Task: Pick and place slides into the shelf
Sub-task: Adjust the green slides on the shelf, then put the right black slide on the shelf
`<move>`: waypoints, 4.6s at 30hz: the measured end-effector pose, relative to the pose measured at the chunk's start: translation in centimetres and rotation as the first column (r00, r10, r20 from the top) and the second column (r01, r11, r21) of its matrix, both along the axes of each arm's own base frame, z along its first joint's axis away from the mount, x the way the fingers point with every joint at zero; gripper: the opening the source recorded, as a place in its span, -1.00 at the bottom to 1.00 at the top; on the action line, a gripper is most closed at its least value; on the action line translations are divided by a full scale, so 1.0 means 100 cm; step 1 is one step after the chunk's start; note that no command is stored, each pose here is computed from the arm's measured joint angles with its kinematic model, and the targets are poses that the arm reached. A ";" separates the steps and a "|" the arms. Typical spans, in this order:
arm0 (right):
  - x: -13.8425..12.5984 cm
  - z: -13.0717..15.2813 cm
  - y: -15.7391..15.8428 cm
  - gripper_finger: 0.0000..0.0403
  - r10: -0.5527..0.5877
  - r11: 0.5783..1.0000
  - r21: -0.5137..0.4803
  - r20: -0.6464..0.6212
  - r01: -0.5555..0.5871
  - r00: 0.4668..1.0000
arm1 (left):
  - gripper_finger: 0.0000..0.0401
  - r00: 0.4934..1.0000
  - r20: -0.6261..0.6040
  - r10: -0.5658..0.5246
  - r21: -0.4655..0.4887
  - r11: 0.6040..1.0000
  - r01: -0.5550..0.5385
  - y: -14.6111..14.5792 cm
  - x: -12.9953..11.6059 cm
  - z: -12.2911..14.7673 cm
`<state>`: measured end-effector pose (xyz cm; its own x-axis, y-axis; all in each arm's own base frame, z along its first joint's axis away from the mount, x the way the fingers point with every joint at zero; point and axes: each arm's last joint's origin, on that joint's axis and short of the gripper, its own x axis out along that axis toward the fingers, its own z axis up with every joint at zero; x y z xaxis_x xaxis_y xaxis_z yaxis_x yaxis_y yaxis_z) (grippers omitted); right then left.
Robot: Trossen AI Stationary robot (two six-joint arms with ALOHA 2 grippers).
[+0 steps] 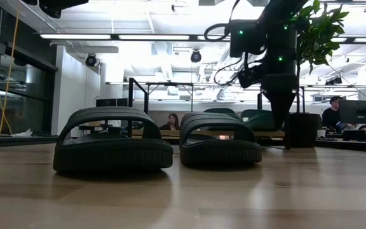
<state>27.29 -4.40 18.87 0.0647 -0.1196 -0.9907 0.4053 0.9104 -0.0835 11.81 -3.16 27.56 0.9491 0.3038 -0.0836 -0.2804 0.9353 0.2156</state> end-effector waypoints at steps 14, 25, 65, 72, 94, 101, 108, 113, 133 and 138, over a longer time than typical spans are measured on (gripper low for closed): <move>0.045 0.041 0.001 -0.17 0.250 0.968 -0.097 0.342 -0.231 0.906 | -0.04 1.000 0.000 0.000 0.000 1.000 0.000 0.000 0.000 0.000; 0.064 0.078 -0.055 -0.17 0.282 0.956 -0.216 0.473 -0.200 0.835 | -0.04 1.000 0.000 0.000 0.001 1.000 0.000 0.000 0.000 0.000; 0.117 0.041 -0.132 -0.17 0.335 0.934 -0.189 0.175 -0.302 0.926 | -0.04 1.000 -0.003 -0.001 0.008 1.000 0.001 0.000 0.000 0.000; 0.121 0.043 -0.136 -0.17 0.355 0.922 -0.243 0.214 -0.302 0.910 | -0.04 1.000 -0.003 0.000 0.008 1.000 0.000 0.000 0.000 0.000; 0.107 0.028 -0.144 -0.17 0.233 0.941 -0.250 -0.003 -0.226 0.972 | -0.04 1.000 -0.003 -0.001 0.008 1.000 0.001 0.000 0.000 0.000; 0.109 0.029 -0.144 -0.17 0.236 0.943 -0.247 0.025 -0.222 0.972 | -0.04 1.000 -0.003 -0.001 0.008 1.000 0.001 0.000 0.000 0.000; 0.120 0.031 -0.143 -0.17 0.284 0.943 -0.228 0.166 -0.243 0.944 | -0.04 1.000 -0.003 -0.001 0.008 1.000 0.001 0.000 0.000 0.000; 0.131 0.034 -0.135 -0.17 0.337 0.924 -0.266 0.224 -0.275 0.915 | -0.04 1.000 -0.003 -0.001 0.008 1.000 0.001 0.000 0.000 0.000; 0.154 0.128 -0.074 -0.17 0.432 0.877 -0.376 0.339 -0.300 0.836 | -0.04 1.000 -0.005 0.000 0.007 1.000 0.000 0.000 0.000 0.000; 0.153 0.140 -0.058 -0.17 0.448 0.869 -0.375 0.324 -0.322 0.833 | -0.04 1.000 -0.011 0.000 0.007 1.000 0.000 0.000 0.000 -0.001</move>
<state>42.63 -10.25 32.92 0.5376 -0.2815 -0.7948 0.0824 0.9556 -0.2827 11.81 -3.15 27.45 0.9481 0.3044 -0.0918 -0.2781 0.9338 0.2251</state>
